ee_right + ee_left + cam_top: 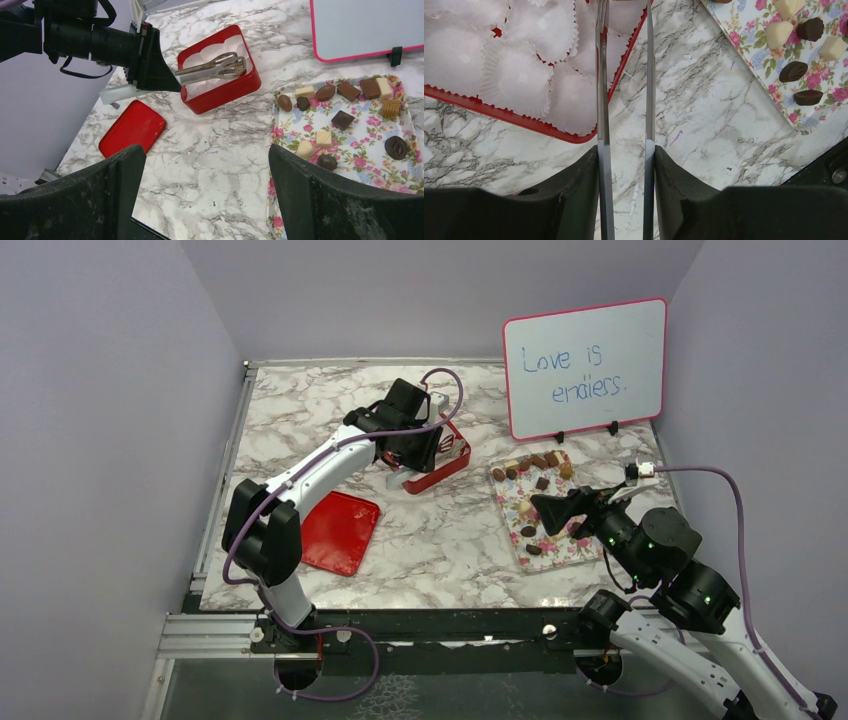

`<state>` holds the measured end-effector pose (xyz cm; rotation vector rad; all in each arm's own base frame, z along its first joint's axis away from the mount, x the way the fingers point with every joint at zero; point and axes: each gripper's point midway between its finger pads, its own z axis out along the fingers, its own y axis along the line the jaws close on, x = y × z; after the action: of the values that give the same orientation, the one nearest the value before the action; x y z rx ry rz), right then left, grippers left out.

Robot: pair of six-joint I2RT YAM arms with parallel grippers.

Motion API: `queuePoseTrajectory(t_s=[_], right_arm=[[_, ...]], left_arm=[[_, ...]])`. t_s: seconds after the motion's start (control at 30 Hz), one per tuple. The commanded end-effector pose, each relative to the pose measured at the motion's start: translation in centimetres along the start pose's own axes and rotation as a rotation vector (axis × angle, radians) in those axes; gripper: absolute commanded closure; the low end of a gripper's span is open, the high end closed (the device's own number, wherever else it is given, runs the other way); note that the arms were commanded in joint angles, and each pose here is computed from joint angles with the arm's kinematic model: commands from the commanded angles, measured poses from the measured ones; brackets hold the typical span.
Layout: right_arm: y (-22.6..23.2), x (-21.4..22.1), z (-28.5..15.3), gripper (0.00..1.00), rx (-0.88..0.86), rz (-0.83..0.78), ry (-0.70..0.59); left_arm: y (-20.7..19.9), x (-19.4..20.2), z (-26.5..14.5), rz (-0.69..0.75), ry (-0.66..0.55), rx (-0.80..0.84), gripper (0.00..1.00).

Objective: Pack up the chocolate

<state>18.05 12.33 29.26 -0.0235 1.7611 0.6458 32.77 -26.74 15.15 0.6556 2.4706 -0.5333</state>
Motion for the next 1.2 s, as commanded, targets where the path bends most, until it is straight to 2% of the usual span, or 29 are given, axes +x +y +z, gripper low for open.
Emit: queuePoseTrajectory(t_s=[0.0,0.33,0.77,0.97,1.17], right_arm=[[-0.2,-0.4,0.0,0.01,0.008,0.003,-0.025],[0.0,-0.5,-0.2,0.01,0.000,0.008,-0.021],[-0.1,-0.4,-0.4,0.01,0.007,0.019,-0.008],[-0.1,-1.1,-0.5,0.01,0.018,0.015,-0.021],[-0.4,-1.5,-0.6,0.01,0.040,0.009,-0.027]], left_arm=[[-0.6,-1.0,-0.2,0.010,-0.041,0.038,0.59],[-0.6,-1.3,-0.8,0.011,-0.061,0.034,0.58],[-2.0,-4.7,-5.5,0.031,-0.227,0.049,0.59],[-4.2,-4.4,-7.0,0.068,-0.249,0.116,0.59],[-8.3,-2.6,-7.8,0.178,-0.247,0.173,0.59]])
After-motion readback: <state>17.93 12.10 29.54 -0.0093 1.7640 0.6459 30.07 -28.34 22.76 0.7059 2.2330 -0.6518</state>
